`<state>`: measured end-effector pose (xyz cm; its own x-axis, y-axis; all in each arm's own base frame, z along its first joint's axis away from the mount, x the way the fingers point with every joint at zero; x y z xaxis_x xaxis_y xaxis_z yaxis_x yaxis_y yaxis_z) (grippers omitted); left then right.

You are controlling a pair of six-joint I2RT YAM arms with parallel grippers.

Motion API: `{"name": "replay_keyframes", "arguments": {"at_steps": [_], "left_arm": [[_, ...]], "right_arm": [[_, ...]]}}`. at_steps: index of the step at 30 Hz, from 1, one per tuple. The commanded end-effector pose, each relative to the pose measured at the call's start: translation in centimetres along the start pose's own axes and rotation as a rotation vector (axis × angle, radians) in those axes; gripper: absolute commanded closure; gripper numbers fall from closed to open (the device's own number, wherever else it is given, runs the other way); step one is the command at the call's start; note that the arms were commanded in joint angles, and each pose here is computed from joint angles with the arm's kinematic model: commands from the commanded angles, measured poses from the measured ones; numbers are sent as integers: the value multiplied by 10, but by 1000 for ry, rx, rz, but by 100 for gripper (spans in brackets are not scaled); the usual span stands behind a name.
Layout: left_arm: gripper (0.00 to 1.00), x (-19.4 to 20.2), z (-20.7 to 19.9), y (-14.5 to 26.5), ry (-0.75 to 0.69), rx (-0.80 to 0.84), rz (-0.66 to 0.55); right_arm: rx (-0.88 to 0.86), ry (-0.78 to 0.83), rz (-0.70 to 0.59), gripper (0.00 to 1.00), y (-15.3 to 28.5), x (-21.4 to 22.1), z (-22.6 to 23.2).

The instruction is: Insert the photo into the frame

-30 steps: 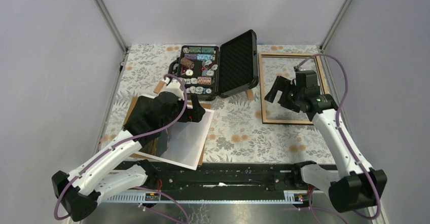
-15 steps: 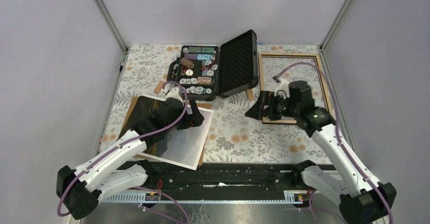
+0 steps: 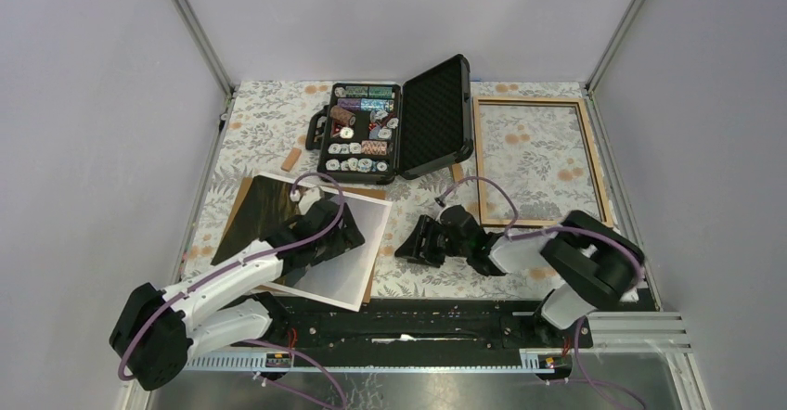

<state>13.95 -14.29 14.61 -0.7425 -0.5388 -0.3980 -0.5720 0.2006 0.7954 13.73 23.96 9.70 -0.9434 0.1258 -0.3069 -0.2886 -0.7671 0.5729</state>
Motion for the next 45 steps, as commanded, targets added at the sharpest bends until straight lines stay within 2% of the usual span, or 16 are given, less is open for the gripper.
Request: {"name": "replay_keyframes", "arguments": {"at_steps": [1, 7, 12, 23, 36, 45], "left_arm": [[1, 1, 2, -6, 116, 55, -35], [1, 17, 16, -21, 119, 47, 33], [1, 23, 26, -24, 135, 41, 44], [1, 27, 33, -24, 113, 46, 55], [1, 23, 31, -16, 97, 90, 25], [1, 21, 29, -14, 94, 103, 15]], "right_arm": [[-163, -79, -250, 42, -28, -28, 22], [-111, -133, -300, 50, -46, -30, 9], [-47, -158, -336, 50, -61, -36, 2], [-42, -212, -319, 53, -93, -44, 7], [-154, -115, -337, 77, -81, -49, 38], [-136, -45, -373, 72, -68, -52, 53]]}}
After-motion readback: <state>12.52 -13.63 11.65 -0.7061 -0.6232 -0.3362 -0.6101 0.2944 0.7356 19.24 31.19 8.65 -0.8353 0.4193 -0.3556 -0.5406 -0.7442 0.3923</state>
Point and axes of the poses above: each gripper's point midway between its finger pads, its own y axis back along the fingers, its own z axis along the line the jaws close on, x = y × z, the point moved 10 cm from there along y, back along the fingers, and after that the axes turned 8 degrees about y, right-handed, at the moved point
